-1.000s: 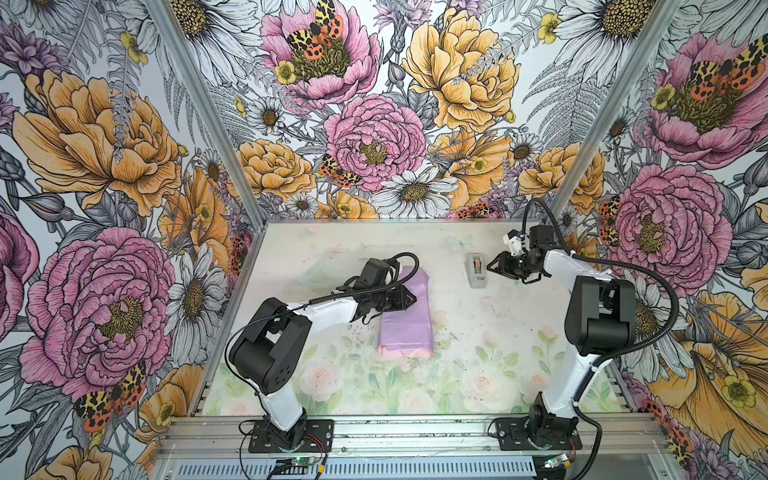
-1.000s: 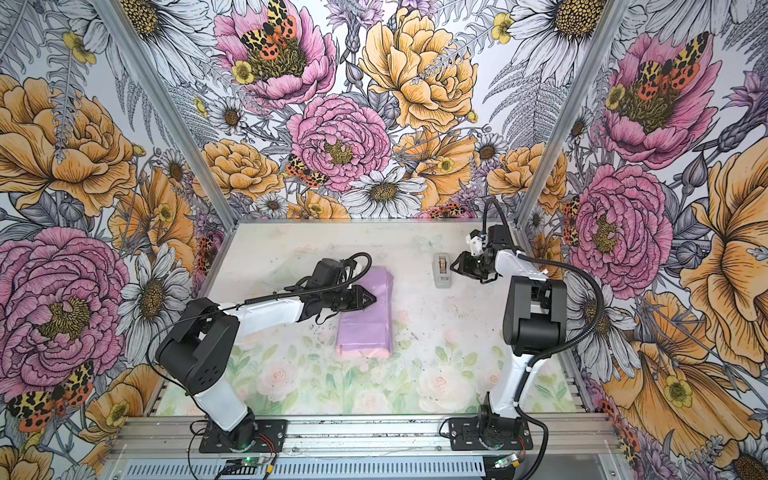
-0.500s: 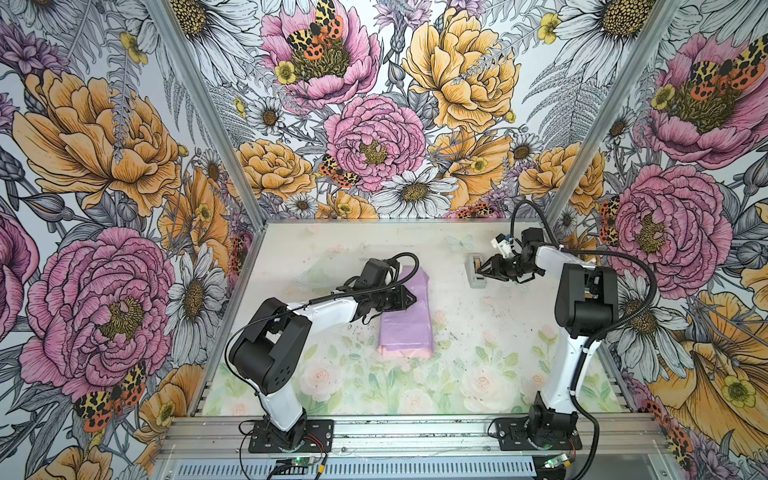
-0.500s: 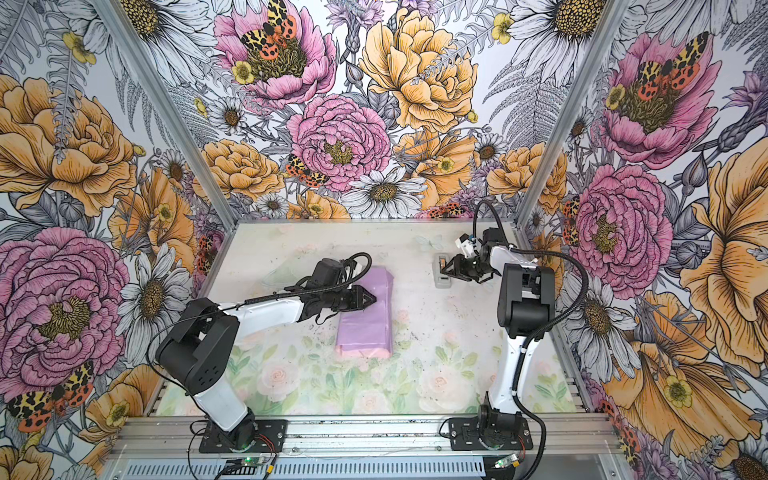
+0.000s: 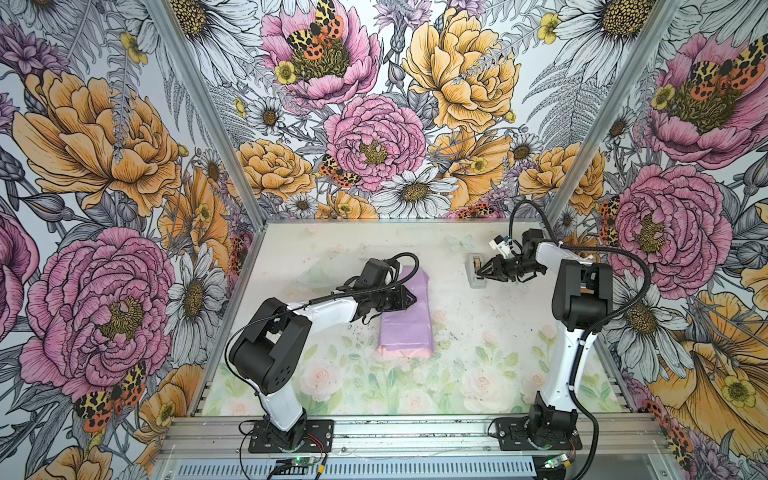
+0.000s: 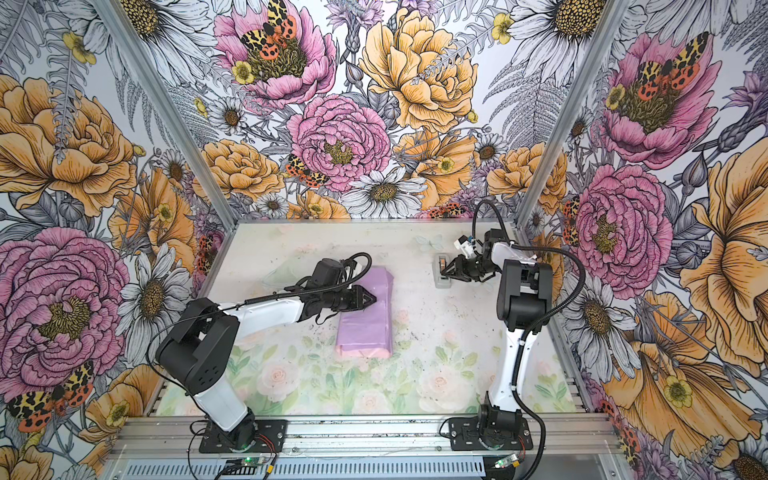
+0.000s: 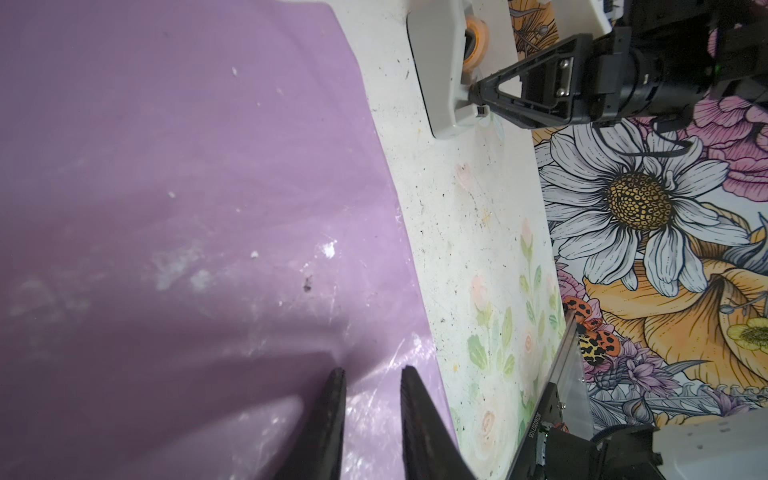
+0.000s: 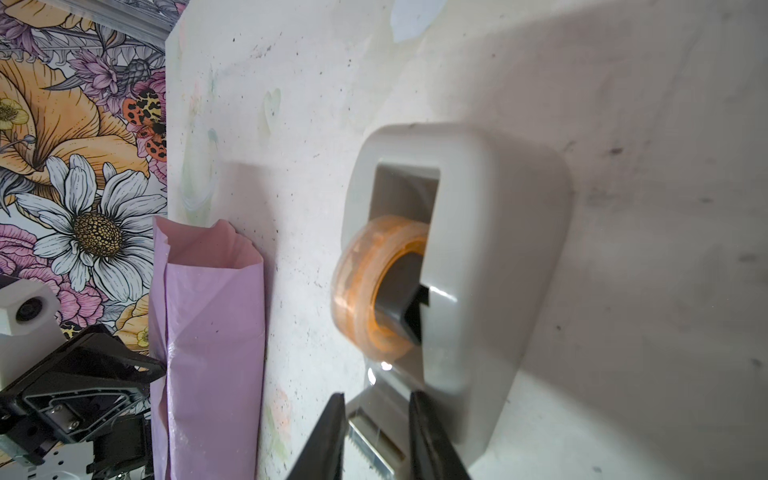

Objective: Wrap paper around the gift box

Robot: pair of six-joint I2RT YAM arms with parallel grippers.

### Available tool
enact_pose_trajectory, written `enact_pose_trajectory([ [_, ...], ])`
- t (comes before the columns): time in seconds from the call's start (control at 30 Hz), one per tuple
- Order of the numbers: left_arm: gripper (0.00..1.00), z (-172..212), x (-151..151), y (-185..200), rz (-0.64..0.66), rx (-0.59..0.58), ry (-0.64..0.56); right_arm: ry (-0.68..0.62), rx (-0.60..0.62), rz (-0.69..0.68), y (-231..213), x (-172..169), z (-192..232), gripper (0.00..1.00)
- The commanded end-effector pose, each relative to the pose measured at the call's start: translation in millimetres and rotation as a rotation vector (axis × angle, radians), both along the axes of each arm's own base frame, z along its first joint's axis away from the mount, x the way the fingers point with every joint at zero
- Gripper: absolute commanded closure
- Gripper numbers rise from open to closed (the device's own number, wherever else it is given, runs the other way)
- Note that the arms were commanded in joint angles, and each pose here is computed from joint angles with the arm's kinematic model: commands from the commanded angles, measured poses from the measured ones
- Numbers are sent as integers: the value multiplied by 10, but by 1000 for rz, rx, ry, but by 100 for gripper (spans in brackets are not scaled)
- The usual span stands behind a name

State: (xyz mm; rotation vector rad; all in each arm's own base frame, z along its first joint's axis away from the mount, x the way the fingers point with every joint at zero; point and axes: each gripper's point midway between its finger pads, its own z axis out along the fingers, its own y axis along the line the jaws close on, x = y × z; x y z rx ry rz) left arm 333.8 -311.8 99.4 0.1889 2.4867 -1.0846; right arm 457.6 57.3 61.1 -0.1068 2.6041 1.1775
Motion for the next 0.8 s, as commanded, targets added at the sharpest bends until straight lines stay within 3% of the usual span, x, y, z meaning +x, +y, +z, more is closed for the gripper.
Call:
enact_pose_trajectory([
  [0.0,74,-366,-137,148,13,91,111,57,37,42,89,-97,-160,73],
  [0.77,74,-381,-136,126,7,88,116,75,119,53,120,-37,-189,79],
])
